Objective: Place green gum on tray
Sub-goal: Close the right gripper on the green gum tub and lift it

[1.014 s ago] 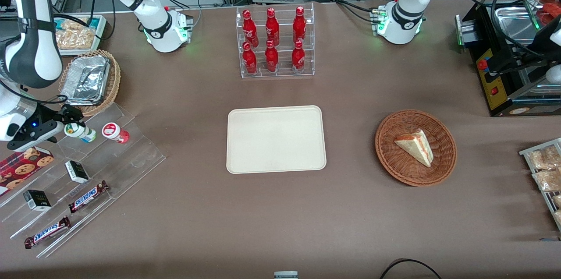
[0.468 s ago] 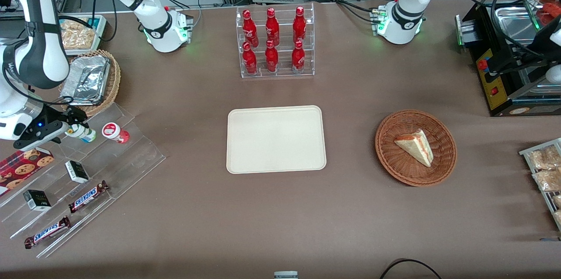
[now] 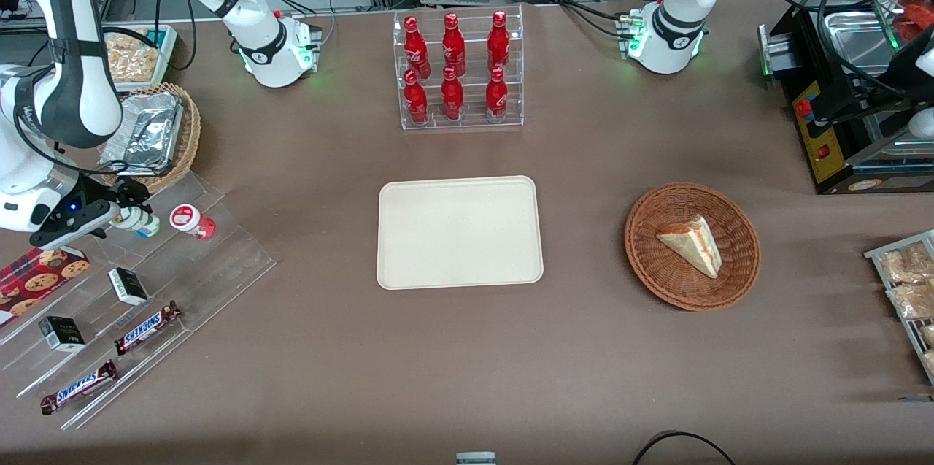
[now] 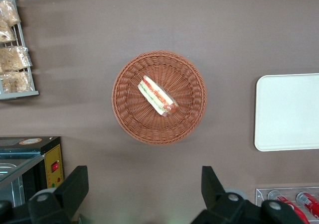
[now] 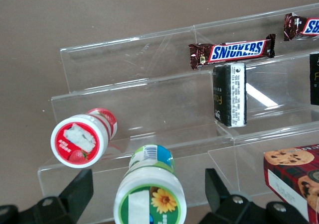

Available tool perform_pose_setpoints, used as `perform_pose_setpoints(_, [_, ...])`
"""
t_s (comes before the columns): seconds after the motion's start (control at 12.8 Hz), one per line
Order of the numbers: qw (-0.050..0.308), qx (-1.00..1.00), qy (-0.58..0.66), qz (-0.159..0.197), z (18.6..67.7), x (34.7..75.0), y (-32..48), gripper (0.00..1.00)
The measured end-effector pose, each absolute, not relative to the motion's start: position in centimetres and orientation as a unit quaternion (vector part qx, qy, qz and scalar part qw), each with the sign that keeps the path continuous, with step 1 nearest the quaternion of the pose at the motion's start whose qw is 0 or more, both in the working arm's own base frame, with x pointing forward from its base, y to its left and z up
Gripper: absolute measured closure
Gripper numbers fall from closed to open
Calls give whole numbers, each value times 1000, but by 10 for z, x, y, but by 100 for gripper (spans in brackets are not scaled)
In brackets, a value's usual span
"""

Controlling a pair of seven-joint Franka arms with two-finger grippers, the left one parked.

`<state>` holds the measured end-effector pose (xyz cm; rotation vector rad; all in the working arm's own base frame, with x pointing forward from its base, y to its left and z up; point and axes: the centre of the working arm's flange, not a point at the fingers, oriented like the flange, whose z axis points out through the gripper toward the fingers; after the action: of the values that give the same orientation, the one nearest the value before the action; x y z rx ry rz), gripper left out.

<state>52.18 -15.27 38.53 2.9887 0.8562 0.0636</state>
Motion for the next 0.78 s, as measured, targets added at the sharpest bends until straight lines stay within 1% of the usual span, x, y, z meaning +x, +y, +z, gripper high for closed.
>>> perform_pose_setpoints(0.47, [14, 962, 274, 16, 380, 515, -163, 0])
perform_pose_setpoints(0.7, [12, 962, 274, 14, 378, 513, -162, 2])
perform_pose_setpoints(0.78, [12, 961, 274, 13, 377, 513, -162, 10])
